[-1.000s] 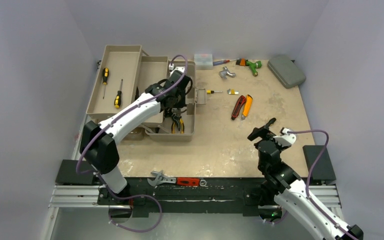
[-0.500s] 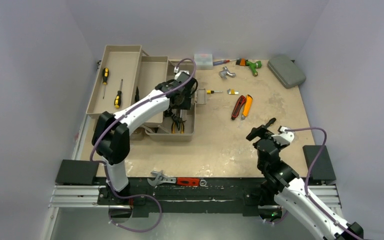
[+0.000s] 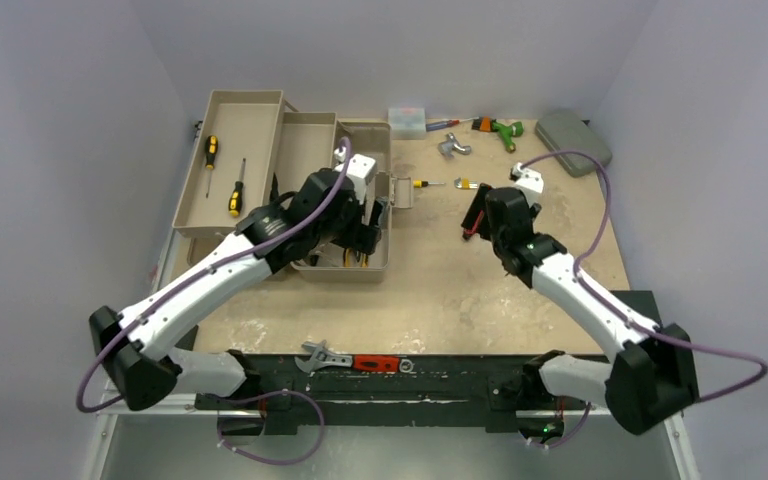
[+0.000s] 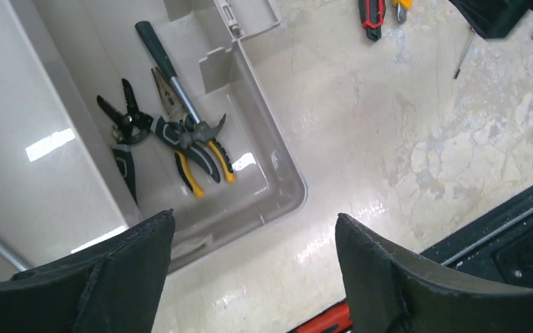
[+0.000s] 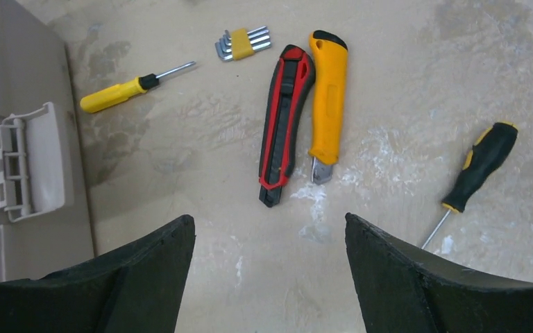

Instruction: Pack the tool kit

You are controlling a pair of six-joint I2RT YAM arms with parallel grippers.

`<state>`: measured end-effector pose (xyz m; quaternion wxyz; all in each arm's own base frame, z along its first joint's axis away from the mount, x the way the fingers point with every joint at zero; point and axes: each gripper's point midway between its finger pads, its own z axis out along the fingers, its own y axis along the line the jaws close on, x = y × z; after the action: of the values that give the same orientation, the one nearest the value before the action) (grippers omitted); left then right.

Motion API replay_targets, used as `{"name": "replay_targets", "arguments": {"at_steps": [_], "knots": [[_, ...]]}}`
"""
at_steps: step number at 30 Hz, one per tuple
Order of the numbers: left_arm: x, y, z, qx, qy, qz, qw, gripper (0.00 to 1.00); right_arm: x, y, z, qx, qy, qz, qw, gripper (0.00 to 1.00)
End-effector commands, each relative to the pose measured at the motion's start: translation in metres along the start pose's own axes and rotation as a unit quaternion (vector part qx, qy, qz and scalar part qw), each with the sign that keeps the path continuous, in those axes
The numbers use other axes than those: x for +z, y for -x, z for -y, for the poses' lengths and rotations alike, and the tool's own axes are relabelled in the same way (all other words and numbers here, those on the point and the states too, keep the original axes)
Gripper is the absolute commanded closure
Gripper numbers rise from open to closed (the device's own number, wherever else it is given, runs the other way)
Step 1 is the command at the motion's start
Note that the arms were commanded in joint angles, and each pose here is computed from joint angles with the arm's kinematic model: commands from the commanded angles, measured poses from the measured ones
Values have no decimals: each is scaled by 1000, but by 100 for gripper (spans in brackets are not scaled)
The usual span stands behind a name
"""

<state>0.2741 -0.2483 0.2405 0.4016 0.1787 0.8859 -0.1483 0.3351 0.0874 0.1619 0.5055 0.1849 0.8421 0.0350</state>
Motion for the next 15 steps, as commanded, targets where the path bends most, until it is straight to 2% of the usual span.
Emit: {"name": "replay_targets", "arguments": {"at_steps": [1, 3, 5, 7, 10, 15], "knots": [[-31, -8, 0, 13, -16, 37, 999, 14, 17, 7, -27, -24, 29, -45, 998, 24], [-44, -16, 3, -4, -39, 48, 998, 7, 28, 8, -32, -30, 22, -54, 998, 27], [-57, -25, 2, -11, -52, 53, 997, 4, 38, 8, -39, -30, 21, -65, 997, 30], [-73, -30, -6, -6, -47, 53, 997, 3, 49, 6, -41, -20, 10, -75, 997, 32], [-92, -36, -21, 24, -22, 41, 999, 3, 68, -3, -33, -9, -42, -96, 994, 30], [-113, -47, -41, 60, 8, 18, 998, 3, 95, -7, -28, -7, -77, -107, 991, 28]]}}
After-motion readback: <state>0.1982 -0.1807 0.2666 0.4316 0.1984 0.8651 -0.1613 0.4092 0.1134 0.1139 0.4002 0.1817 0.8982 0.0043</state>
